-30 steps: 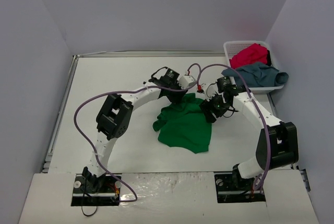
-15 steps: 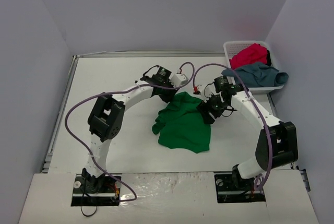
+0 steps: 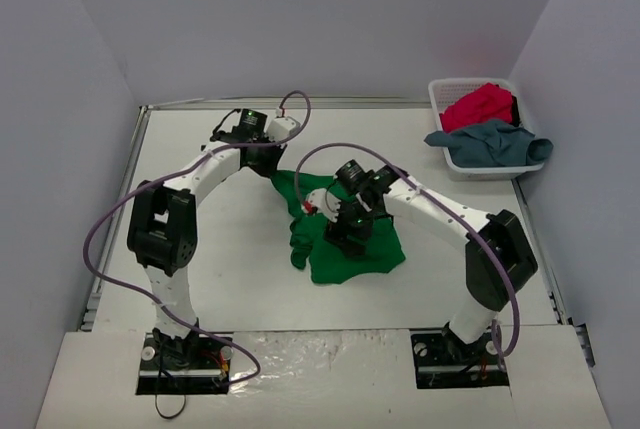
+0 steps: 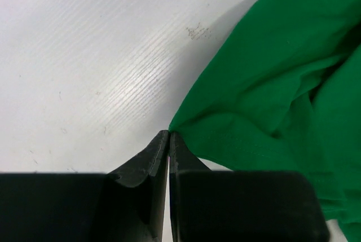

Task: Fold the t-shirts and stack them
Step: Flatten out the tshirt

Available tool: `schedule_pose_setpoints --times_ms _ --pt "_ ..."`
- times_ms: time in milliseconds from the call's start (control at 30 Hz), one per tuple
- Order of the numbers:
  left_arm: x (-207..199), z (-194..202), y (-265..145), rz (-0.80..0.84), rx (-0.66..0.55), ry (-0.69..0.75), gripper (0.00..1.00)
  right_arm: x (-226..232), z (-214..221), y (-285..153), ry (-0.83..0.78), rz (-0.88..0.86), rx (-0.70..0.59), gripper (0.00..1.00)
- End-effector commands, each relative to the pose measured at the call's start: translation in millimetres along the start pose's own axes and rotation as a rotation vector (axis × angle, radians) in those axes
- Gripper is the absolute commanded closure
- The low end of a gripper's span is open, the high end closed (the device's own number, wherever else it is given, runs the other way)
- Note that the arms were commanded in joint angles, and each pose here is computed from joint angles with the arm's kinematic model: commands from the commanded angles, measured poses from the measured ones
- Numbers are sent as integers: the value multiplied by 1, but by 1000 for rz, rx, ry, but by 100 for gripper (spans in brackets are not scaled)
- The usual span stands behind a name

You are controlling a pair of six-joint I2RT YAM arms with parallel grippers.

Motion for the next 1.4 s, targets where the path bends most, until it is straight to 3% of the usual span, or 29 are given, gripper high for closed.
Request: schedule_pose_setpoints --times_ms 0,133,300,867,1367 --pt "2 -9 -29 -25 -35 20 98 16 -14 12 -76 -52 61 38" --pt "11 -1 -31 -49 -21 16 98 45 -31 31 -164 -127 79 48" --pt "20 3 -32 -61 -17 1 97 64 -28 48 -201 -189 118 50" --pt "33 11 -25 -57 -11 -31 98 71 4 103 -195 -302 236 44" --pt "38 13 -27 -44 -20 -55 98 57 39 155 -219 -51 423 58"
Point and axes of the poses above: each gripper's point midway between its finger pads, its own y axis out along the fingers, its own x axis along the line the jaws close on, z = x × y, the point moved 1 cm from there along -y, back along the fingers, and after that the axes turned 11 degrees about -y, right-handed, at the moved point
